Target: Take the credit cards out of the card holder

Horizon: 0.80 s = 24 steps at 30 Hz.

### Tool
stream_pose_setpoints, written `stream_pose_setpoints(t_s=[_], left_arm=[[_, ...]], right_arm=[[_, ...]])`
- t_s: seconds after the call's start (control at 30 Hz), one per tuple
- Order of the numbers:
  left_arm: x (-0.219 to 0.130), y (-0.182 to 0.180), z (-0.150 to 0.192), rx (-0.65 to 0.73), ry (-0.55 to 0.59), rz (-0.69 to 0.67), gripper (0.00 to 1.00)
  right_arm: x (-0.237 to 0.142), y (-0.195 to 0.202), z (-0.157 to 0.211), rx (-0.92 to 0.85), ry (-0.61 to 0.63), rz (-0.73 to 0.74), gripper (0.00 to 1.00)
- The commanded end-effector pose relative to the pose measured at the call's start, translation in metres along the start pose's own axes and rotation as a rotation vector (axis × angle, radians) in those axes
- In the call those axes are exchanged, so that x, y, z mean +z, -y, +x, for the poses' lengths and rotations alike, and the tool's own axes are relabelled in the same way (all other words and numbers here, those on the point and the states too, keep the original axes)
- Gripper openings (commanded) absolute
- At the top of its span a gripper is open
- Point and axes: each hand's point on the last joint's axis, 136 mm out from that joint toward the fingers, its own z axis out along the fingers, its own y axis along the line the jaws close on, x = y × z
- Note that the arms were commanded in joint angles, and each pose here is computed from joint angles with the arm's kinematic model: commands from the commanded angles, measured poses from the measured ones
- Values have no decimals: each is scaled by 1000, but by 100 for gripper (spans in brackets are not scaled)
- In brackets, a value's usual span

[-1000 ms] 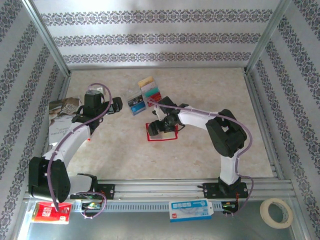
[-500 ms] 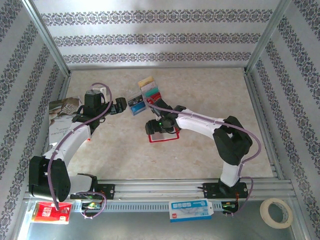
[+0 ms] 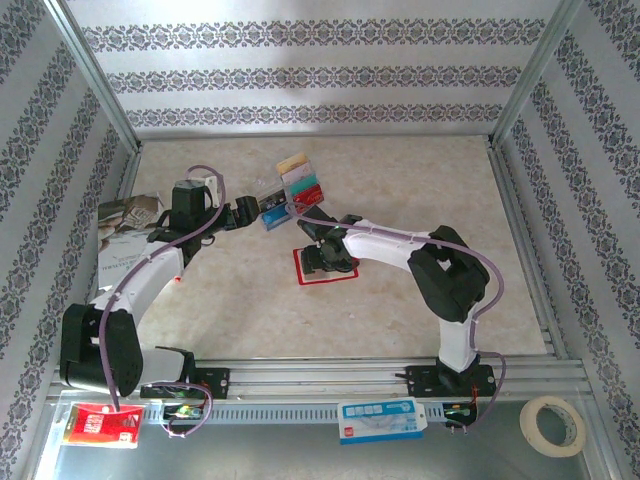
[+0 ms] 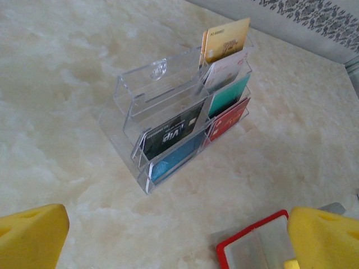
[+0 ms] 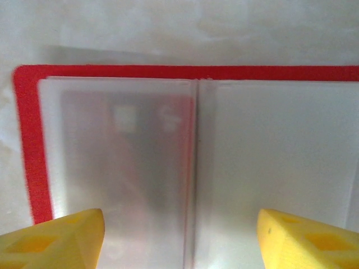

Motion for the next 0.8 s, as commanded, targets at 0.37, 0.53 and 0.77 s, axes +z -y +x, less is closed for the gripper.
stream_pose_setpoints(t_s=[0.37, 0.53, 0.77], left_arm=[[18, 19, 14, -82, -129, 109, 91], [27, 25, 36, -140, -209, 132, 78], [37, 49, 76, -198, -301, 184, 63]], right_arm=[[23, 30, 11, 70, -41, 65, 62], [25, 35, 12, 114, -34, 31, 54], [25, 34, 11, 138, -24, 4, 48]])
